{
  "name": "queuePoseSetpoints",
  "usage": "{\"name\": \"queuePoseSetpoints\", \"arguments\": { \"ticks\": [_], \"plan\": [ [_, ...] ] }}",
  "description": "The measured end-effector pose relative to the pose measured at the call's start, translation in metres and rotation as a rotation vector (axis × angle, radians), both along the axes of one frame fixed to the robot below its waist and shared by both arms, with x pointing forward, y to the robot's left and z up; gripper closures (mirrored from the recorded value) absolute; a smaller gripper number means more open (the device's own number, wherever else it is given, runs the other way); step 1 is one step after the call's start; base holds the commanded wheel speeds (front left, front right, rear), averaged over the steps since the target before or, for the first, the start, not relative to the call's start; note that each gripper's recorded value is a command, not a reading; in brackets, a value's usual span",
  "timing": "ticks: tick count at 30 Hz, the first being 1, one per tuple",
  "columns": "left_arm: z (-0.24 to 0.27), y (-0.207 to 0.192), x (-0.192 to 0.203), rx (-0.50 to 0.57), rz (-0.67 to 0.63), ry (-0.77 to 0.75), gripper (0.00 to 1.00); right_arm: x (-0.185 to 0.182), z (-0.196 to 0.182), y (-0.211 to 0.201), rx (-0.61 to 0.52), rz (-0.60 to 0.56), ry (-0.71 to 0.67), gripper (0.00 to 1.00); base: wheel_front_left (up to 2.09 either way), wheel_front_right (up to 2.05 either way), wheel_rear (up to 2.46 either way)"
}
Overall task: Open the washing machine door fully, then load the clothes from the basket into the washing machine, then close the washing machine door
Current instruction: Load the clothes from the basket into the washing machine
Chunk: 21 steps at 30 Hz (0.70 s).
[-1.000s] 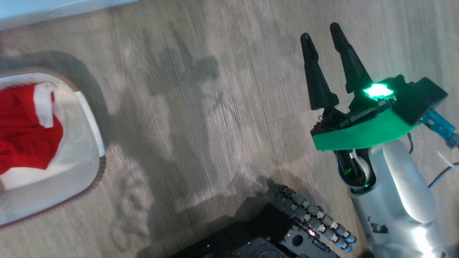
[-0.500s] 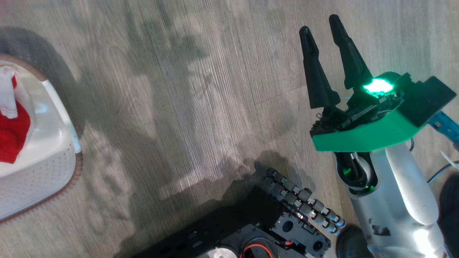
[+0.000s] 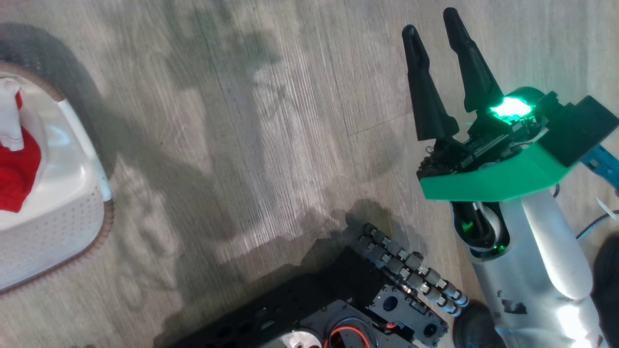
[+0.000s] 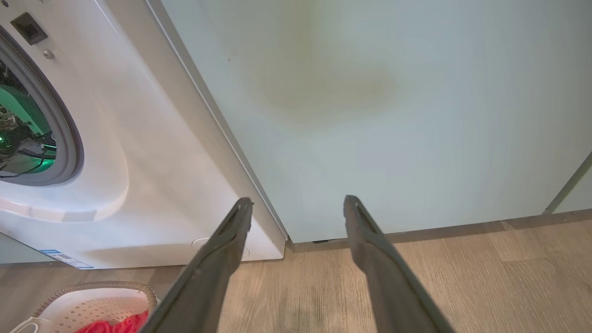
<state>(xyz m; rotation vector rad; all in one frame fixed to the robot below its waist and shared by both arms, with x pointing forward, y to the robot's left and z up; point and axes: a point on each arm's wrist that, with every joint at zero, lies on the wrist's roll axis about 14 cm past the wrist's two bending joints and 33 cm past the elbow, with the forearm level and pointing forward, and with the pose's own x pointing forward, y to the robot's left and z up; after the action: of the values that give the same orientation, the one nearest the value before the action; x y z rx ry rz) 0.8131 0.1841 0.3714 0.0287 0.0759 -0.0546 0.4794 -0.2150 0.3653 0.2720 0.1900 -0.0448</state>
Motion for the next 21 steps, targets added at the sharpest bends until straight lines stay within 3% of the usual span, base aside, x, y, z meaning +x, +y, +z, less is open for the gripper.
{"name": "queuePoseSetpoints", "arguments": {
  "ticks": [10,21],
  "plan": [
    [0.009,-0.01,-0.024,-0.087,-0.042,0.037,0.0,0.007,0.017,0.009,0.013,0.02,-0.054,0.0,0.0,0.0,0.0],
    [0.058,-0.017,-0.105,-0.165,-0.073,-0.114,0.0,0.013,0.05,0.022,-0.009,0.058,-0.139,0.0,0.0,0.0,0.0]
  ]
}}
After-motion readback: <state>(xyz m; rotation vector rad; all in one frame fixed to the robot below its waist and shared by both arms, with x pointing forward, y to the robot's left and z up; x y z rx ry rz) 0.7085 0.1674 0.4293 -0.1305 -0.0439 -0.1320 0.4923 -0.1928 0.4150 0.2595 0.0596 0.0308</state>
